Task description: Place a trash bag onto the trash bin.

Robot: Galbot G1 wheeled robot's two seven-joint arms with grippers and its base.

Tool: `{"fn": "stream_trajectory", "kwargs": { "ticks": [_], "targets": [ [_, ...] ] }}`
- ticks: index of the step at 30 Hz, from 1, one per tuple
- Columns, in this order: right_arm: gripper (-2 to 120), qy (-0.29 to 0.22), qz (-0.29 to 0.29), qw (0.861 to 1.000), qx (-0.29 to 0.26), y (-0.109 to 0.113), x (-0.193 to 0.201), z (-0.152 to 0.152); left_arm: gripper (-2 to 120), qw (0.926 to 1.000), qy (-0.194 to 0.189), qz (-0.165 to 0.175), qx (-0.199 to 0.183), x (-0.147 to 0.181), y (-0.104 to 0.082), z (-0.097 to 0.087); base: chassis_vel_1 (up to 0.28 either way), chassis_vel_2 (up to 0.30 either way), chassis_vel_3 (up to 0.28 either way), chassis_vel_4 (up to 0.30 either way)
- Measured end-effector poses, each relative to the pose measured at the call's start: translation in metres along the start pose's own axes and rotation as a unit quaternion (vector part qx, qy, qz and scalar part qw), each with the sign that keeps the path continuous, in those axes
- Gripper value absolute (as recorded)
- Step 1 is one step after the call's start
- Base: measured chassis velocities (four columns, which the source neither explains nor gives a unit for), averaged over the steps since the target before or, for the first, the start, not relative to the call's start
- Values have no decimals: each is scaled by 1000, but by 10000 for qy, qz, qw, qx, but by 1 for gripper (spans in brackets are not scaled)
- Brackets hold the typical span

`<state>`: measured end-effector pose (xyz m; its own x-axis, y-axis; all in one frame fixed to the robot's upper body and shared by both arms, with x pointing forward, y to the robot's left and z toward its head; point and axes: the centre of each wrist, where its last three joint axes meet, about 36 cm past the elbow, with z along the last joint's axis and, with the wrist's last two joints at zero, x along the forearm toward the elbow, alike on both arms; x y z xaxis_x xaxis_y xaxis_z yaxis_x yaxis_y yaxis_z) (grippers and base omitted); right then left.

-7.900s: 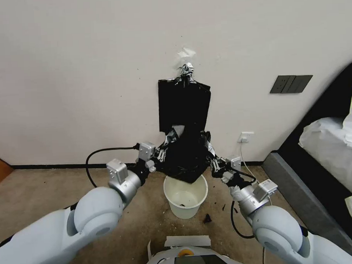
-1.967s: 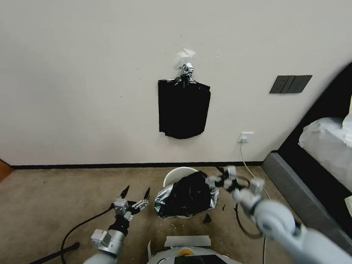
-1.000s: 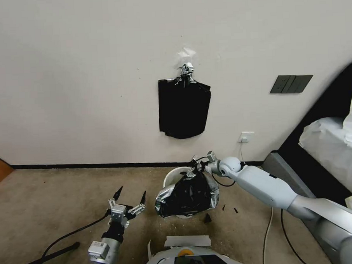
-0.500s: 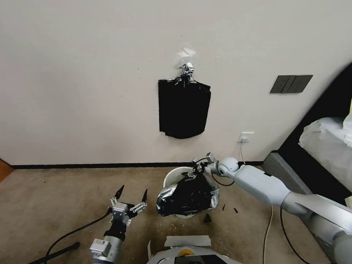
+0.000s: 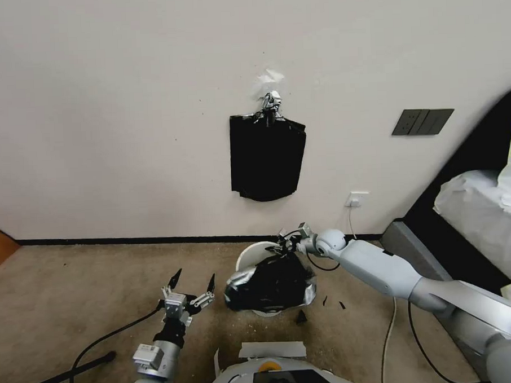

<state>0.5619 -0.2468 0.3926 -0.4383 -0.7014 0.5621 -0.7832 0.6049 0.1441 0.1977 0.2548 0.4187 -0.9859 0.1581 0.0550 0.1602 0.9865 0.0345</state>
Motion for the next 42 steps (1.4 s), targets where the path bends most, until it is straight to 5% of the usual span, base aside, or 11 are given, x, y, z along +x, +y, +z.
{"fn": "stream_trajectory", "kwargs": {
  "ticks": [11,14,23,29,42],
  "targets": [
    [5,-100,1044,9869,-1223,45,53,-14,100,9998,7,-94,167,-7,3,-5,0,0,0,0],
    [5,-258,1934,9610,-1961,67,76,-14,100,9997,-2,-102,241,-11,2,-6,0,0,0,0],
    [5,-703,2702,9161,-2877,129,101,-4,100,9994,34,-114,327,-15,2,-9,0,0,0,0],
    [5,-1027,3479,8673,-3409,163,93,22,100,9991,6,-183,376,-18,6,-15,0,0,0,0],
    [5,-1041,3468,8482,-3865,210,64,52,100,9991,13,-215,360,-20,12,-19,0,0,0,0]
  ]
}}
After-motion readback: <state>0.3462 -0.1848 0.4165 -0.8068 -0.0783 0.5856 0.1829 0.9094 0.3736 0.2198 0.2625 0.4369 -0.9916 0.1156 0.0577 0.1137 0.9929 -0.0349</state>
